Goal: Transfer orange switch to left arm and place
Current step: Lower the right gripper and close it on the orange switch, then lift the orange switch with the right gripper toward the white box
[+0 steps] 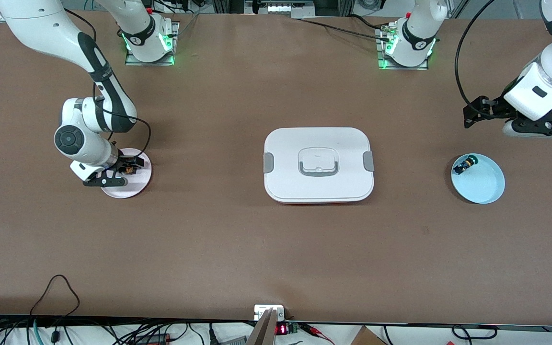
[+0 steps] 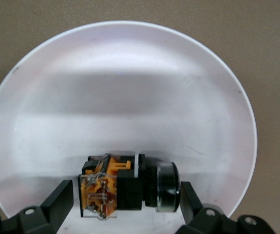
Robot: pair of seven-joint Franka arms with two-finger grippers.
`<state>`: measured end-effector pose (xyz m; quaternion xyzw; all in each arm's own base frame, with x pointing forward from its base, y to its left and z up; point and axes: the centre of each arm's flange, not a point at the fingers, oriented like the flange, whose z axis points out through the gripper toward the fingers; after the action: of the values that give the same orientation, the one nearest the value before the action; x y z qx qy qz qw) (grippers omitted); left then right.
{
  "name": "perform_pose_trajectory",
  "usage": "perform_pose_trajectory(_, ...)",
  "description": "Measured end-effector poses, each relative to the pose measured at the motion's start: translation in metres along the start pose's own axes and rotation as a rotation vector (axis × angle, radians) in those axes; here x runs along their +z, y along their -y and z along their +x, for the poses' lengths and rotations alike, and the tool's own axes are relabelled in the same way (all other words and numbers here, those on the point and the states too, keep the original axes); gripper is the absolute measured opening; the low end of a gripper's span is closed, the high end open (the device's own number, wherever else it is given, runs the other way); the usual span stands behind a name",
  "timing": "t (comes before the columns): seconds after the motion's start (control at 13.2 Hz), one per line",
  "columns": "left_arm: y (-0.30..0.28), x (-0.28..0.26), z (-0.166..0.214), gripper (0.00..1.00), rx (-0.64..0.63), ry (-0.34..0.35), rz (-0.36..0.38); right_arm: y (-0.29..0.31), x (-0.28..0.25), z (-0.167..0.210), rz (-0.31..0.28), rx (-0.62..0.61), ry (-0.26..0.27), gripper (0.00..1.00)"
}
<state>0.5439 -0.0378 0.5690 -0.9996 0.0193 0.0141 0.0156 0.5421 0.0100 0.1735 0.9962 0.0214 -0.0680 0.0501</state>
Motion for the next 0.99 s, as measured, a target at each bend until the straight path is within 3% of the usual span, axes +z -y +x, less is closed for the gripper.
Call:
perform_pose_trajectory(0.15, 0.0, 0.0, 0.0, 1.0, 0.0, 0.0, 0.0, 0.001, -0.001, 0.0, 0.001, -0.002, -0.002, 0.74)
perform_pose_trajectory(0.61, 0.0, 0.0, 0.0, 1.0, 0.0, 0.0, 0.0, 0.012, -0.02, 0.008, 0.003, -0.043, -0.037, 0.72)
perform_pose_trajectory(0.84, 0.0, 0.0, 0.0, 1.0, 0.0, 0.0, 0.0, 0.016, -0.069, 0.018, 0.0, -0.111, -0.037, 0.72)
perform_pose_trajectory(0.99, 0.0, 0.0, 0.0, 1.0, 0.0, 0.0, 0.0, 0.013, -0.112, 0.025, 0.041, -0.11, -0.033, 0.72)
